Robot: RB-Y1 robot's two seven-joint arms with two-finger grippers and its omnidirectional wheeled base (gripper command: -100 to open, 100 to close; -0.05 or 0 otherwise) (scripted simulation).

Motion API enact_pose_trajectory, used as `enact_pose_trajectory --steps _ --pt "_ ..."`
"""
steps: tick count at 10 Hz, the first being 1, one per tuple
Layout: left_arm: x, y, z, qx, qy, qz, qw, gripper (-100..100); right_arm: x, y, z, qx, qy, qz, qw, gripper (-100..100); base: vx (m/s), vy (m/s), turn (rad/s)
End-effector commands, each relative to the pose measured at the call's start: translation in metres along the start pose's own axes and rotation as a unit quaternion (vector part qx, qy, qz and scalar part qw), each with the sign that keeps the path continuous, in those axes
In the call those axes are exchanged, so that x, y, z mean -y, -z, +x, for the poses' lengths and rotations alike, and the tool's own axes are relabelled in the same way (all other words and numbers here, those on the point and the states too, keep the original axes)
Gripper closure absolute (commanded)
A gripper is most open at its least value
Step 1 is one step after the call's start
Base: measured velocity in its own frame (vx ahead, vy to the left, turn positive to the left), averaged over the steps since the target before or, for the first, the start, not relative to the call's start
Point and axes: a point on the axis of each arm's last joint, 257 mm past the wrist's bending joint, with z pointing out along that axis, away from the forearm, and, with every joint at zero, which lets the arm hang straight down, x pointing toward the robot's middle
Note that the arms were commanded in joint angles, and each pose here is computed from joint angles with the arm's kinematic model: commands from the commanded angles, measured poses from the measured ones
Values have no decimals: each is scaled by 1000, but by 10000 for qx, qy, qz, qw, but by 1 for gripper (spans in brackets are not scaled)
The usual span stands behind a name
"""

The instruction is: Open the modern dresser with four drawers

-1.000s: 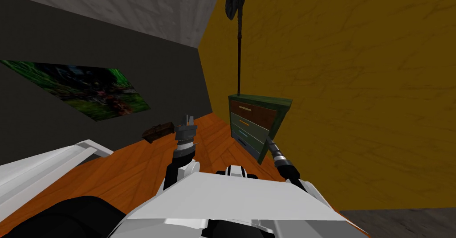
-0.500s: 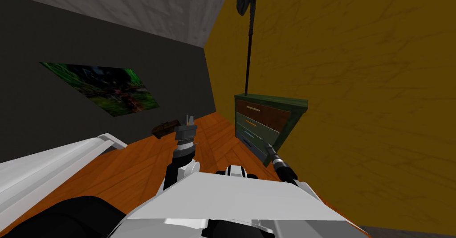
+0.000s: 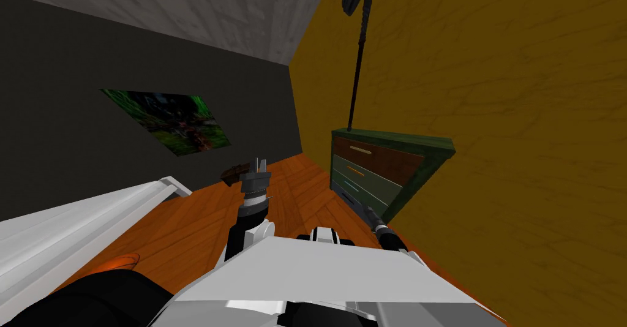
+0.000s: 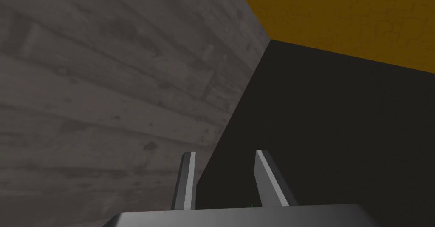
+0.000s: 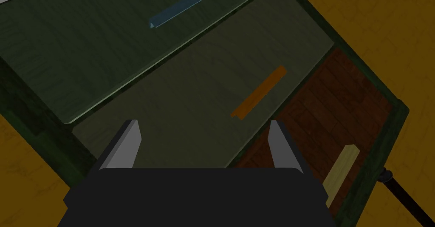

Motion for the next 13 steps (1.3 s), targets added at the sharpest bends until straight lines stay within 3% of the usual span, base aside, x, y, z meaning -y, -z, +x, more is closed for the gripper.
enact_pose_trajectory --steps 1,2,4,5,6,7,8,9,10,11,13 --pt "0 0 0 0 -1 0 10000 0 16 2 7 -78 165 277 9994 -100 13 46 7" --pt "0 0 0 0 -1 0 10000 0 42 2 18 -220 506 595 9967 -100 7 84 144" --pt "0 0 0 0 -1 0 10000 0 45 3 18 -219 507 655 9963 -100 13 62 53" --pt "0 0 0 0 -1 0 10000 0 71 5 26 -350 863 980 9908 -100 19 87 134" --pt "0 0 0 0 -1 0 10000 0 74 5 25 -349 865 1023 9904 -100 26 92 104" --pt "0 0 0 0 -1 0 10000 0 98 8 31 -470 1230 1310 9826 -100 42 98 135" --pt "0 0 0 0 -1 0 10000 0 102 9 30 -466 1232 1381 9816 -100 34 92 108" --pt "0 0 0 0 -1 0 10000 0 124 12 33 -578 1603 1621 9719 -100 33 123 184" --pt "0 0 0 0 0 0 10000 0 130 14 31 -569 1607 1727 9701 -100 31 89 73" --pt "0 0 0 0 -1 0 10000 0 151 18 31 -668 1980 1951 9583 -100 30 82 144" --pt "0 0 0 0 -1 0 10000 0 156 20 29 -657 1985 2061 9559 -100 24 42 42"
